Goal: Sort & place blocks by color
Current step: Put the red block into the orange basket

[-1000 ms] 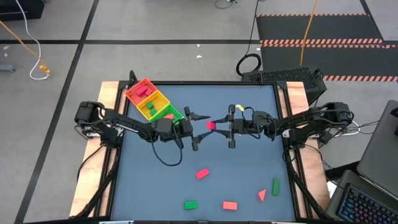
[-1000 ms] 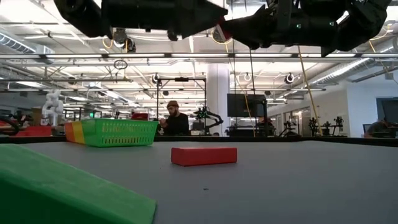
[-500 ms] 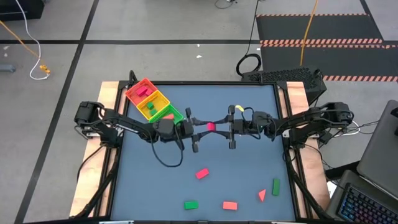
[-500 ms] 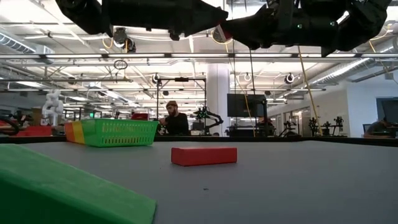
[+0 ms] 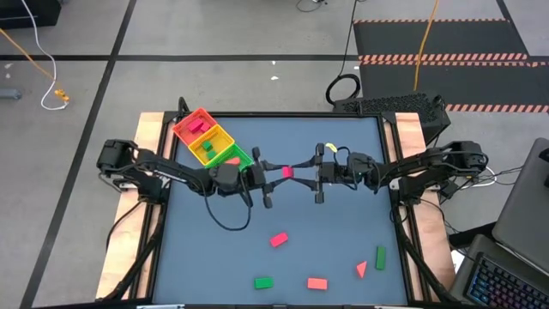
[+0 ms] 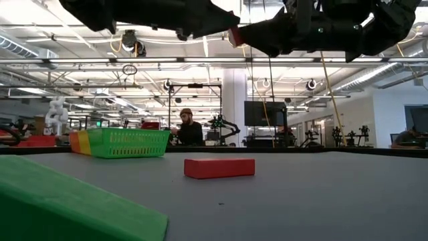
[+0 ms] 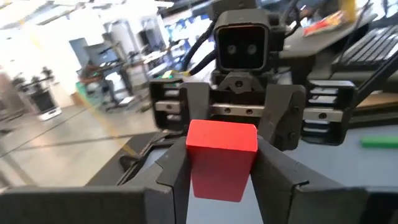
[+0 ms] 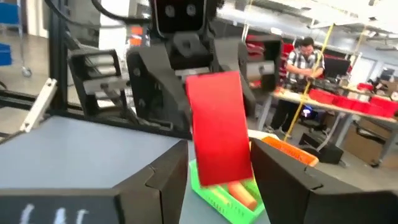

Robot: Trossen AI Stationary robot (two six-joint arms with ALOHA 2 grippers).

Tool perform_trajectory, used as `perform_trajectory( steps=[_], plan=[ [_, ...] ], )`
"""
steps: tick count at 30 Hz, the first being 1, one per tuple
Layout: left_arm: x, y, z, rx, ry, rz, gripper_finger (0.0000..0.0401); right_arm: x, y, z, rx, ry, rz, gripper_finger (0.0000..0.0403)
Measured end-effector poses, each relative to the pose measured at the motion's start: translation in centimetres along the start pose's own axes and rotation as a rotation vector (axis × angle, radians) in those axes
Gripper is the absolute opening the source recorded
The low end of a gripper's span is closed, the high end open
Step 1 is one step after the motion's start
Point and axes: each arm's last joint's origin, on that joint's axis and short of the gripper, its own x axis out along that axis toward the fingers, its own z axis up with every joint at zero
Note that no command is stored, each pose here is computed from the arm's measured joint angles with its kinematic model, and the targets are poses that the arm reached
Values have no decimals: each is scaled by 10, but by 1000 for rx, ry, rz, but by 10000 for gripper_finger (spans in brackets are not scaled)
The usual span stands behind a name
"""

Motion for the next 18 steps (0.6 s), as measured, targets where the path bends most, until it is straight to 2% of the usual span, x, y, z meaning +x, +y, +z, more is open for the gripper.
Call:
perform_trajectory(
  steps=[7, 10, 18],
  plan=[
    [-18, 18, 17, 23, 111, 188, 128, -1, -2, -8, 3, 71, 5, 171],
    [-30, 30, 18, 67, 234, 331, 128, -1, -3, -9, 7, 82, 1, 171],
    [-59, 75, 17, 74, 454, 714, 128, -1, -3, -9, 6, 77, 0, 171]
  ],
)
